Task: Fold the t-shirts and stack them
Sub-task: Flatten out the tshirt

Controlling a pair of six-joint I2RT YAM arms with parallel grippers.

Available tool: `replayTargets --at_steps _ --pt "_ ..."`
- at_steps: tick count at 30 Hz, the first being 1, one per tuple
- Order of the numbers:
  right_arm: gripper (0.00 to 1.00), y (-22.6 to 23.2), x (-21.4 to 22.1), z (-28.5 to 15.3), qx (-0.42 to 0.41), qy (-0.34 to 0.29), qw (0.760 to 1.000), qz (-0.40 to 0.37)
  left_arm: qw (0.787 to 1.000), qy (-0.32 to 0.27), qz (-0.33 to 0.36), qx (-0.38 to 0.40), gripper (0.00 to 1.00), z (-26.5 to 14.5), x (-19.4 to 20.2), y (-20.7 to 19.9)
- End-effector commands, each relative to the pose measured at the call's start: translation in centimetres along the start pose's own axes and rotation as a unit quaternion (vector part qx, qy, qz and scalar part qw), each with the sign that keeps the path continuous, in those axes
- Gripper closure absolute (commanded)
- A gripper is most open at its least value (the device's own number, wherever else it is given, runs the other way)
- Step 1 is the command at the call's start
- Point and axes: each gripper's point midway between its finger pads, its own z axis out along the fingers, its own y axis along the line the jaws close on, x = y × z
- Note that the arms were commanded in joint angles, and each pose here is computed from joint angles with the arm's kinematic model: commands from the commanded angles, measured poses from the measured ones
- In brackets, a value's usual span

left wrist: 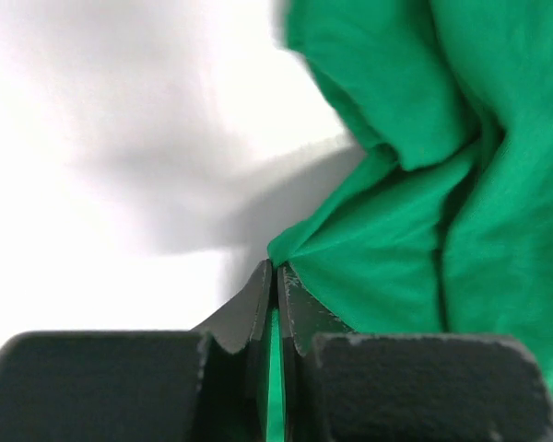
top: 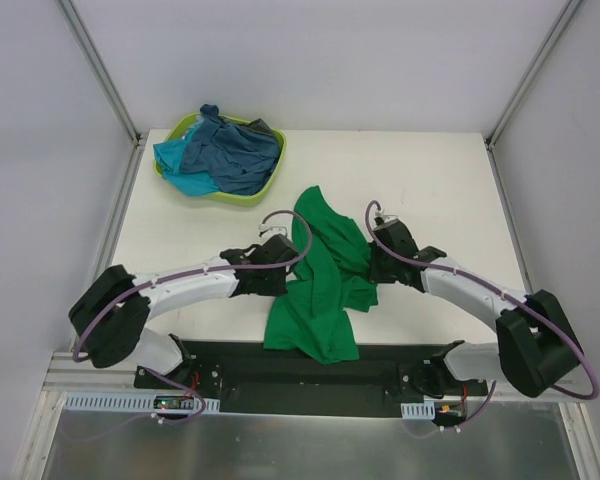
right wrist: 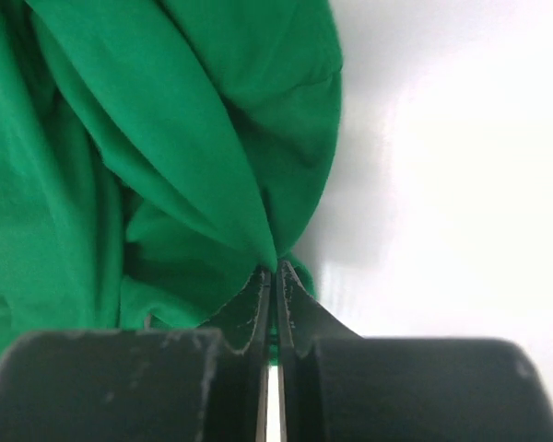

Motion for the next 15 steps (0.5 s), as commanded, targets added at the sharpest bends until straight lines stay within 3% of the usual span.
replayTargets --at_steps 1,9,15 --pt "0.99 -3.4 -3.5 -3.3 0.091 -0.083 0.992 0.013 0.989 -0.106 -0.019 -0.098 1.0 -2.7 -4.3 5.1" --pt "0.99 -8.3 -6.4 -8.1 0.158 -0.14 0.976 0.059 0.972 -0.179 -0.072 -0.131 1.0 -6.5 -9.0 8.7" --pt "0.99 -8.1 -9.9 -12.7 0.13 -0.213 0.967 0.056 0.949 -0.281 -0.086 -0.112 1.0 -12.8 -14.5 8.4"
